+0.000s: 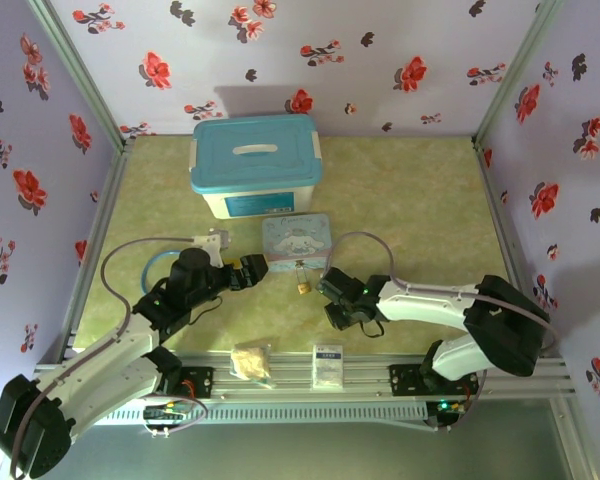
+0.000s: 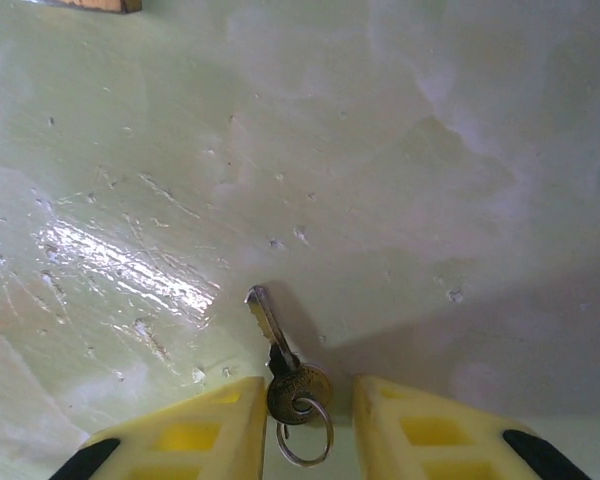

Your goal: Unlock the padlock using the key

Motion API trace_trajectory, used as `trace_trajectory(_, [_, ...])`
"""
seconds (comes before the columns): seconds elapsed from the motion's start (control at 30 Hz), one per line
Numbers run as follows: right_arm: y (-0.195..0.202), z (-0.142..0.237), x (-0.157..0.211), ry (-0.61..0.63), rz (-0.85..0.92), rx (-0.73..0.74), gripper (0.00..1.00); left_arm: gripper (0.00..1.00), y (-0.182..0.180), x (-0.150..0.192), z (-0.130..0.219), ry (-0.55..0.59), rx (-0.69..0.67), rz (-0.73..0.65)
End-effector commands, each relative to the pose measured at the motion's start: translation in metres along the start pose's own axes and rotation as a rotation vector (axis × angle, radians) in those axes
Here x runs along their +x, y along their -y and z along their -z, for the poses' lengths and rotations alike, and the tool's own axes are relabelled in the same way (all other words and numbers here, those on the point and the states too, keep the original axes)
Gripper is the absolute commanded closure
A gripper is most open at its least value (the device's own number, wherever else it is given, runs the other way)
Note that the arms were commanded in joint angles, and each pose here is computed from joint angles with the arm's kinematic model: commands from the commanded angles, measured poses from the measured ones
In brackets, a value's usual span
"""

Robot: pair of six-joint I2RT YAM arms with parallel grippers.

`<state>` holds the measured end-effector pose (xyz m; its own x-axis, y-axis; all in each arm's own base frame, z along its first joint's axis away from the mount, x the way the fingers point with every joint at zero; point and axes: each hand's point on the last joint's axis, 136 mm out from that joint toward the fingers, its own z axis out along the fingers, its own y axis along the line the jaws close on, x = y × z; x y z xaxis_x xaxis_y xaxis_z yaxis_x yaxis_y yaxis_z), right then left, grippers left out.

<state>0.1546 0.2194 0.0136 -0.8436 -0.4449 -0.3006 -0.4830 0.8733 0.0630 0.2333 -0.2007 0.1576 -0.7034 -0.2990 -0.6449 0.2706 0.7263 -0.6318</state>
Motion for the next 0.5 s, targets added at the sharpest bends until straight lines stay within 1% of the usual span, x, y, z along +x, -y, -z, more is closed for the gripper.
trace_trajectory(0.0, [0.004,-0.006,0.007,-0.020,-0.003,0.042,0.77,0.00,-0.002,-0.001,0.000,0.023,-0.003,-0.012])
trace_trajectory(0.03, [0.004,-0.007,0.008,-0.024,-0.003,0.040,0.78,0.00,-0.002,-0.002,0.000,0.028,-0.001,-0.008])
trace_trajectory(0.1, [-0.001,-0.009,0.011,-0.032,-0.018,0.009,0.85,0.00,-0.001,-0.004,-0.001,0.041,0.010,0.001])
trace_trajectory(0.13, [-0.004,-0.008,0.010,-0.024,-0.029,-0.007,0.86,0.00,0.001,-0.005,-0.003,0.053,0.022,0.004])
trace_trajectory(0.27, [-0.004,-0.006,0.003,0.014,-0.054,-0.019,0.99,0.00,0.003,-0.008,-0.012,0.068,0.044,0.016])
trace_trajectory(0.47, [-0.008,0.005,-0.012,0.080,-0.074,-0.059,1.00,0.01,0.024,0.002,-0.026,0.017,0.135,0.013])
